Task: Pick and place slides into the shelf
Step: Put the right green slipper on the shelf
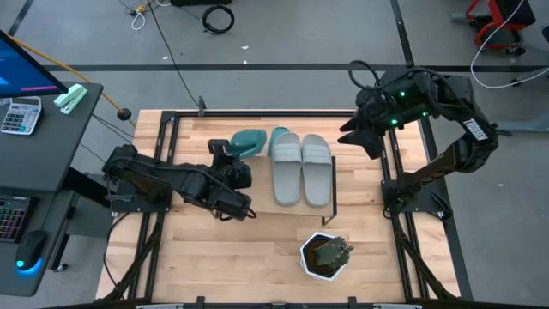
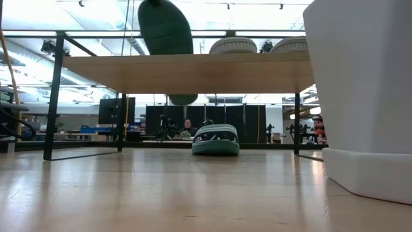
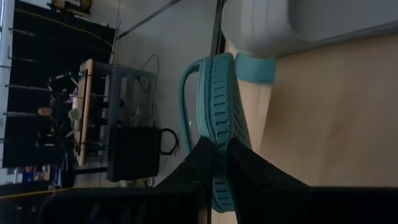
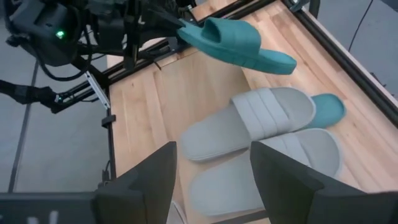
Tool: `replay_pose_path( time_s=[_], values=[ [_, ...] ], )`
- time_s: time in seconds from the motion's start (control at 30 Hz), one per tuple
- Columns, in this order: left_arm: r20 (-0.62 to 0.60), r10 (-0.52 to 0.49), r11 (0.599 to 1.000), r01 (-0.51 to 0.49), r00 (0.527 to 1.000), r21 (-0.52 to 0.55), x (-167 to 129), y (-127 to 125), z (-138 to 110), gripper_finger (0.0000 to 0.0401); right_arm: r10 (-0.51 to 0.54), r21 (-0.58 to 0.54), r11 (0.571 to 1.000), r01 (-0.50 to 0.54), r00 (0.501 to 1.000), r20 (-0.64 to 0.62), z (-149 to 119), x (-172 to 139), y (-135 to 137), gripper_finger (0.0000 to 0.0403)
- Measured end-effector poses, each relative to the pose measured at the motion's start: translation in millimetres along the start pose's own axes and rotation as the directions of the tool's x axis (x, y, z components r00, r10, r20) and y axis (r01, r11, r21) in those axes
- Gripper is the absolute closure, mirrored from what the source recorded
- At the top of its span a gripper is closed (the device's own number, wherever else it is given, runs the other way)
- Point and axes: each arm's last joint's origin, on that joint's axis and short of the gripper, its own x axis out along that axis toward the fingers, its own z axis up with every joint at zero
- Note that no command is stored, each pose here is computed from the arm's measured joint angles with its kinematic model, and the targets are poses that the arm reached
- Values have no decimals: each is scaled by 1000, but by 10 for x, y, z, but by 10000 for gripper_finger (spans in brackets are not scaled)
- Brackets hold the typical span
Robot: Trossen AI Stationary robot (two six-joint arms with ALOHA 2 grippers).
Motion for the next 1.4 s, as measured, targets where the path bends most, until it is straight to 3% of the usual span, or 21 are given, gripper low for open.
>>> replay_pose_path(
  time_s=[0.23,0.4,0.53,0.8,1.4],
  values=[
    [4,-7,1000,7,1000,22,-26,-47,3,369,31,-4,1000,-31,999,-36,-17,16,4,191],
    [15,-8,1000,7,1000,14,-52,-63,3,369,-4,-43,999,1,998,-68,-65,14,11,191],
    [25,-12,1000,13,1000,-23,-81,-82,2,369,-28,-101,995,23,998,-51,-79,9,55,191],
    [40,-8,996,12,999,-83,-91,-122,26,369,-31,-105,994,25,998,-55,-87,35,94,191],
    [-2,-181,983,181,983,37,-91,-708,162,369,-35,-78,996,31,998,-53,-87,33,93,191]
  ],
)
